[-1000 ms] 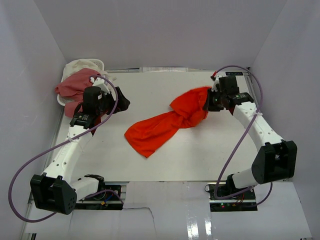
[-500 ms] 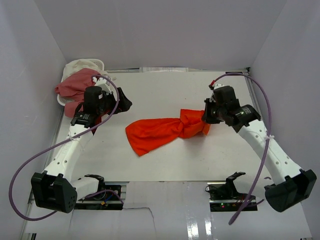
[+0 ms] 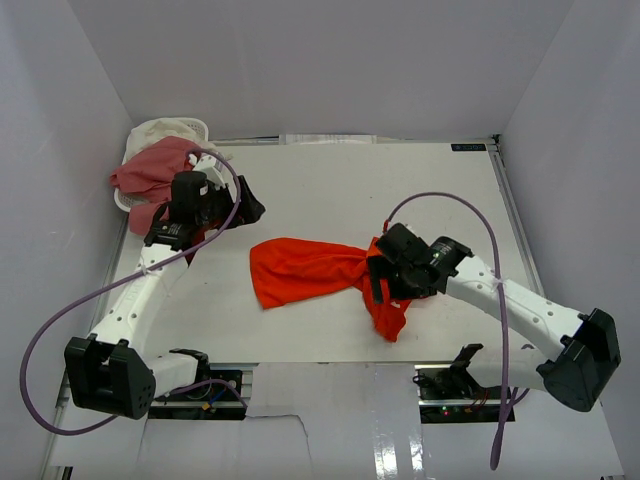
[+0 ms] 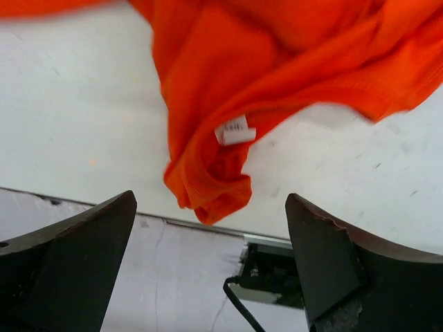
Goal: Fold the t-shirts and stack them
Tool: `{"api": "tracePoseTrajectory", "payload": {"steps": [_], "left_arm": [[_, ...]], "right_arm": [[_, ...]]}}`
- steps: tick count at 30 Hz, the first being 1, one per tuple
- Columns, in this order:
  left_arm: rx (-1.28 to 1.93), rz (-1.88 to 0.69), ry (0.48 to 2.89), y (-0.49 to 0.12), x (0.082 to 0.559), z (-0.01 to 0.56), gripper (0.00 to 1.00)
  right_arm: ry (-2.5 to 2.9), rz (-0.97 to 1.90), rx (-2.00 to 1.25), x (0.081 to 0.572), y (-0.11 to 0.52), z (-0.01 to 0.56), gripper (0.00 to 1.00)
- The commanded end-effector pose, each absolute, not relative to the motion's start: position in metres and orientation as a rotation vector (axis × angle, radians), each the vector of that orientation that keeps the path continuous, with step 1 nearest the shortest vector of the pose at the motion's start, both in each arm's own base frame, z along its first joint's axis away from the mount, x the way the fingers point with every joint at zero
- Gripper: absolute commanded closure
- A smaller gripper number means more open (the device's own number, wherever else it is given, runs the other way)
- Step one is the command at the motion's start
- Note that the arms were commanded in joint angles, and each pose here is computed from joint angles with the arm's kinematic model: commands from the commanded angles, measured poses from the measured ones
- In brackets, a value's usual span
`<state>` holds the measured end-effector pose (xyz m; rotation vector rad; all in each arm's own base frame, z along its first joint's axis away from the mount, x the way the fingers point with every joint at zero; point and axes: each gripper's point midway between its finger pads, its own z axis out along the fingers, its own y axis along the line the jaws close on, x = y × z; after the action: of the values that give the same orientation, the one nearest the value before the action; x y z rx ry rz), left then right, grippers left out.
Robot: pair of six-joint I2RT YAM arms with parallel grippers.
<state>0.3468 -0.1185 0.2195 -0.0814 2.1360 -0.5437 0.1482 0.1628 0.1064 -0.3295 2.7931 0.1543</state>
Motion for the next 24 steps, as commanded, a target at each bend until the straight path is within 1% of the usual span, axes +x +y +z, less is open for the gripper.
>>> {"api": "tracePoseTrajectory", "payload": {"steps": [1, 2, 3, 4, 5, 7, 8, 9, 11, 13, 16, 24], "left_arm": [[-0.060, -0.541, 2.093, -0.117, 0.352, 0.240, 0.02], [-0.041, -0.568, 2.102, -0.122, 0.350, 0.239, 0.02], [-0.030, -0.583, 2.118, -0.124, 0.348, 0.235, 0.03], [-0.026, -0.592, 2.134, -0.126, 0.346, 0.233, 0.05], [-0.030, -0.601, 2.169, -0.128, 0.344, 0.224, 0.10], [-0.038, -0.603, 2.235, -0.128, 0.335, 0.211, 0.15], [-0.048, -0.596, 2.262, -0.127, 0.331, 0.202, 0.16], [-0.055, -0.584, 2.285, -0.125, 0.327, 0.195, 0.16], [-0.058, -0.548, 2.313, -0.120, 0.321, 0.185, 0.16], [-0.065, -0.513, 2.342, -0.114, 0.315, 0.179, 0.15], [-0.066, -0.497, 2.364, -0.112, 0.309, 0.174, 0.15], [-0.050, -0.521, 2.421, -0.115, 0.299, 0.156, 0.14]], "right_arm": [[2.554, 0.078, -0.266, 0.204, 0.170, 0.162, 0.07], [2.530, 0.044, -0.276, 0.213, 0.171, 0.166, 0.08], [2.494, 0.006, -0.269, 0.227, 0.171, 0.174, 0.12], [2.503, -0.035, -0.293, 0.237, 0.177, 0.166, 0.13], [2.505, -0.060, -0.317, 0.245, 0.177, 0.163, 0.16], [2.528, -0.088, -0.338, 0.258, 0.185, 0.149, 0.20], [2.530, -0.056, -0.347, 0.265, 0.192, 0.144, 0.29], [2.549, -0.050, -0.363, 0.269, 0.196, 0.134, 0.34], [2.560, -0.009, -0.371, 0.276, 0.203, 0.126, 0.38], [2.589, -0.024, -0.383, 0.279, 0.205, 0.114, 0.46], [2.603, -0.024, -0.397, 0.284, 0.208, 0.102, 0.48], [2.639, 0.008, -0.419, 0.296, 0.216, 0.076, 0.46]]}}
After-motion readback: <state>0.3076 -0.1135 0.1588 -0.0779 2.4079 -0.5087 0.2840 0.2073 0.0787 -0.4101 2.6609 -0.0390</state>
